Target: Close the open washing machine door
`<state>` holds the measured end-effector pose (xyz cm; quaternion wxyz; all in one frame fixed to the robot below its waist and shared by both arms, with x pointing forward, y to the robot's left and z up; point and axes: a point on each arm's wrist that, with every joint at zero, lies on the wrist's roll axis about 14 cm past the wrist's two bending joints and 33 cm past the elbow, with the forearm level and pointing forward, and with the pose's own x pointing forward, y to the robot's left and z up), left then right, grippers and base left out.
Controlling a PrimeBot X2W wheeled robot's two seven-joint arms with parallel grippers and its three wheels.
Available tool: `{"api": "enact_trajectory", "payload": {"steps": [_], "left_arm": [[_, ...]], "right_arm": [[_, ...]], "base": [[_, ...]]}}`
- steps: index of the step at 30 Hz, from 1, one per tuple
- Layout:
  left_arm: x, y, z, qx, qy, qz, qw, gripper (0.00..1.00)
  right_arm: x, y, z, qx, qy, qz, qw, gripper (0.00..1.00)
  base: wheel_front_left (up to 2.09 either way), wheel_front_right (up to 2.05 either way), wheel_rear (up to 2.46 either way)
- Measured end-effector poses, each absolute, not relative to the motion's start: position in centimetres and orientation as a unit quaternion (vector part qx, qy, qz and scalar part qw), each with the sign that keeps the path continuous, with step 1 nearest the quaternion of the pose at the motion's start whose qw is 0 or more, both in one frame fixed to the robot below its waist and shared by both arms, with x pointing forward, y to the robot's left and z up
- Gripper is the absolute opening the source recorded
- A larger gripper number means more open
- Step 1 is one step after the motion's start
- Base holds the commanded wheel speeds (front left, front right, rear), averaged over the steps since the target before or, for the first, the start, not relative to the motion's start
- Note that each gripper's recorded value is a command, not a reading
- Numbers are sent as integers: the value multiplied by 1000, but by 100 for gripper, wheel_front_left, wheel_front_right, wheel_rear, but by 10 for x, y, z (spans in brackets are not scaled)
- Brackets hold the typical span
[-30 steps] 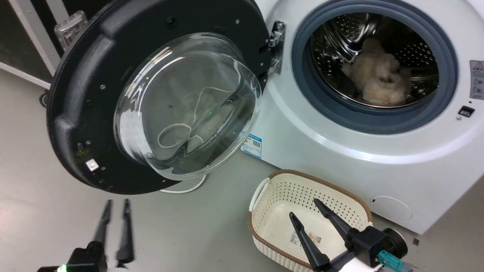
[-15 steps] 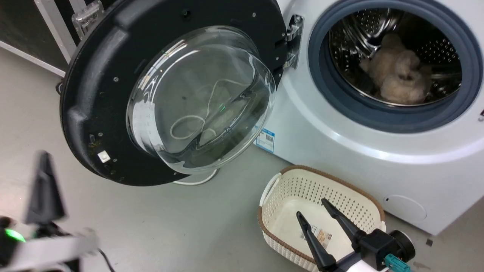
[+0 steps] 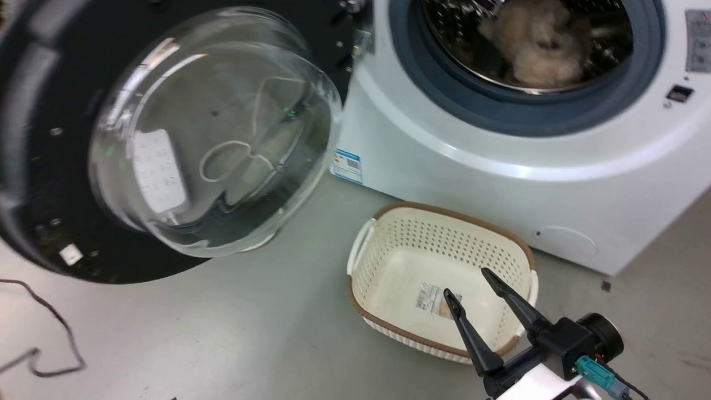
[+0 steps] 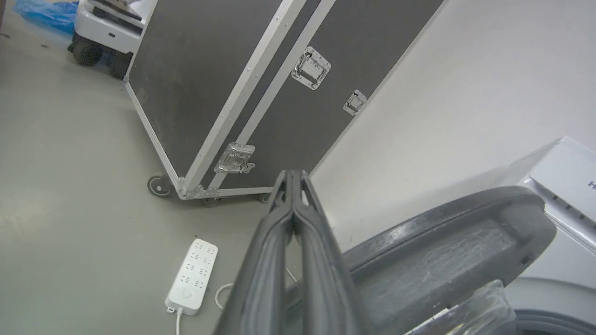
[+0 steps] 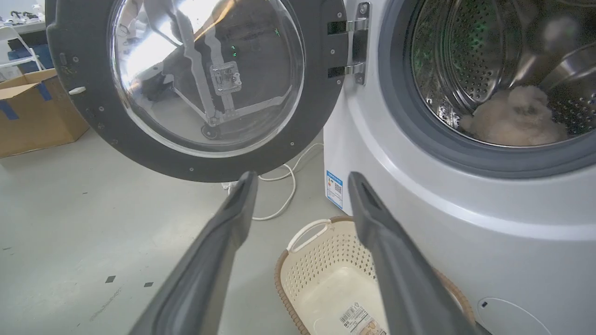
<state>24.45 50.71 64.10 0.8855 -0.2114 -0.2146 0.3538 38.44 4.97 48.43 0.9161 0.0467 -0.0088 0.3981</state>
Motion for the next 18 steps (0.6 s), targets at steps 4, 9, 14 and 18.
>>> {"api": "enact_trajectory", "payload": {"steps": [4, 9, 14, 18], "left_arm": [[258, 526, 623, -306, -187, 356, 863, 0], [292, 517, 586, -459, -106, 307, 827, 0], [304, 504, 579, -491, -77, 263, 827, 0], [303, 498, 579, -494, -66, 241, 833, 0]], "right_arm": [[390, 38, 478, 43, -2, 385, 922, 100], [392, 31, 470, 35, 6, 383, 923, 100], [391, 28, 467, 31, 11, 384, 923, 100], [391, 25, 469, 30, 9, 380, 924, 100]], "base": [[0, 0, 0], [0, 0, 0], [0, 0, 0], [0, 0, 0]]}}
